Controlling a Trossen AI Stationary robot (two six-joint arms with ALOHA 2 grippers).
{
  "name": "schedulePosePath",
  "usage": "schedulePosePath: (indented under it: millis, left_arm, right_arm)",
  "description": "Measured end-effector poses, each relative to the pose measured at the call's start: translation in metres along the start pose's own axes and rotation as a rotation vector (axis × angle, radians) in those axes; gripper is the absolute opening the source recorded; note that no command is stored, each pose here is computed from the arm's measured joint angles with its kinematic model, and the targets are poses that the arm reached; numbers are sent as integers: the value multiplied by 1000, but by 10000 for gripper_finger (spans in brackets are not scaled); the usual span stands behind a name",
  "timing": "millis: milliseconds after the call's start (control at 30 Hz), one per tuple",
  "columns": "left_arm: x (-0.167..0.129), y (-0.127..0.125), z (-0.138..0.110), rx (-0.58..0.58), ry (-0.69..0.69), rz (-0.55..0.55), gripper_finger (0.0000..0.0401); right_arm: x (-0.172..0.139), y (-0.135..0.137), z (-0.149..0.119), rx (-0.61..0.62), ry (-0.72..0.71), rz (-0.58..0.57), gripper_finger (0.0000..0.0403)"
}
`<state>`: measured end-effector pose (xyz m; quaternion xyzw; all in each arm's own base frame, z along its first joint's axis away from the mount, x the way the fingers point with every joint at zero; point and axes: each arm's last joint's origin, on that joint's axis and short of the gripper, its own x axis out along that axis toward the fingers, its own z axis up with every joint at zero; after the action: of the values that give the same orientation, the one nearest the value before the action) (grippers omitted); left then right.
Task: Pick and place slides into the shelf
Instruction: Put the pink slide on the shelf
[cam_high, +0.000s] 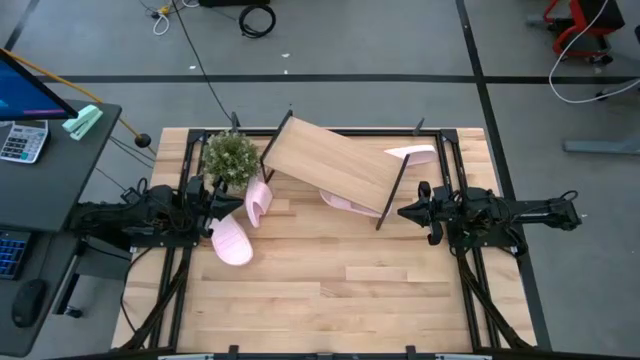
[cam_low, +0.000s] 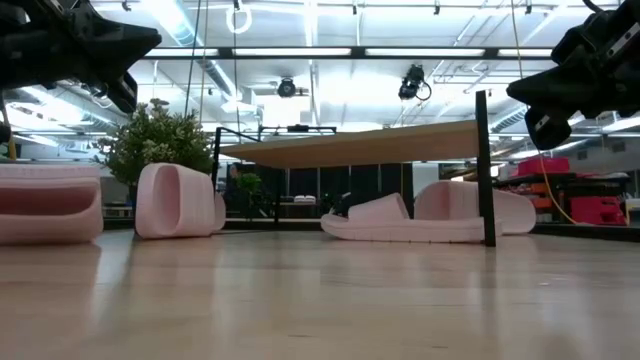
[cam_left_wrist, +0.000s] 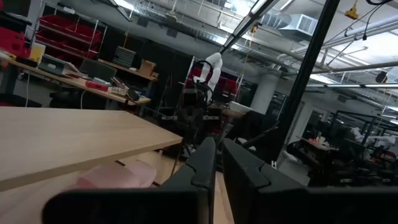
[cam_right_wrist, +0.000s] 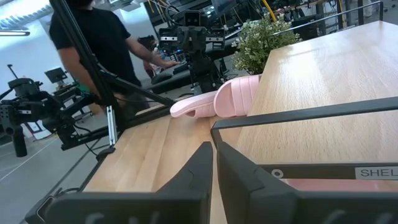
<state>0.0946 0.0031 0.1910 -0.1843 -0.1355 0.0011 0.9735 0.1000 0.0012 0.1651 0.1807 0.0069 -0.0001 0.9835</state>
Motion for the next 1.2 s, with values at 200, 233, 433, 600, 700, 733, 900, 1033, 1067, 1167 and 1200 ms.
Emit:
schedulePosePath:
  millis: [200,233,433,600,700,733,900,1033,1067,1167,1200]
  left_arm:
    - [0,0,0,0,0,0,23]
    - [0,0,0,0,0,0,24]
    - [0,0,0,0,0,0,34]
    - [0,0,0,0,0,0,34]
    - [0,0,0,0,0,0,28]
    - [0,0,0,0,0,0,26]
    - [0,0,0,0,0,0,21]
    - [0,0,0,0,0,0,23]
    - [0,0,0,0,0,0,25]
    - [0,0,0,0,0,0,31]
    - [0,0,0,0,0,0,32]
  right_arm:
    - [0,0,0,0,0,0,30]
    - [0,0,0,0,1,0,30]
    - [0,0,0,0,0,0,30]
    - [0,0,0,0,0,0,30]
    - [0,0,0,0,0,0,30]
    - [0,0,0,0,1,0,30]
    - [0,0,0,0,0,0,30]
    - [0,0,0,0,0,0,30]
    - [0,0,0,0,0,0,30]
    - [0,0,0,0,0,0,30]
    - [0,0,0,0,0,0,30]
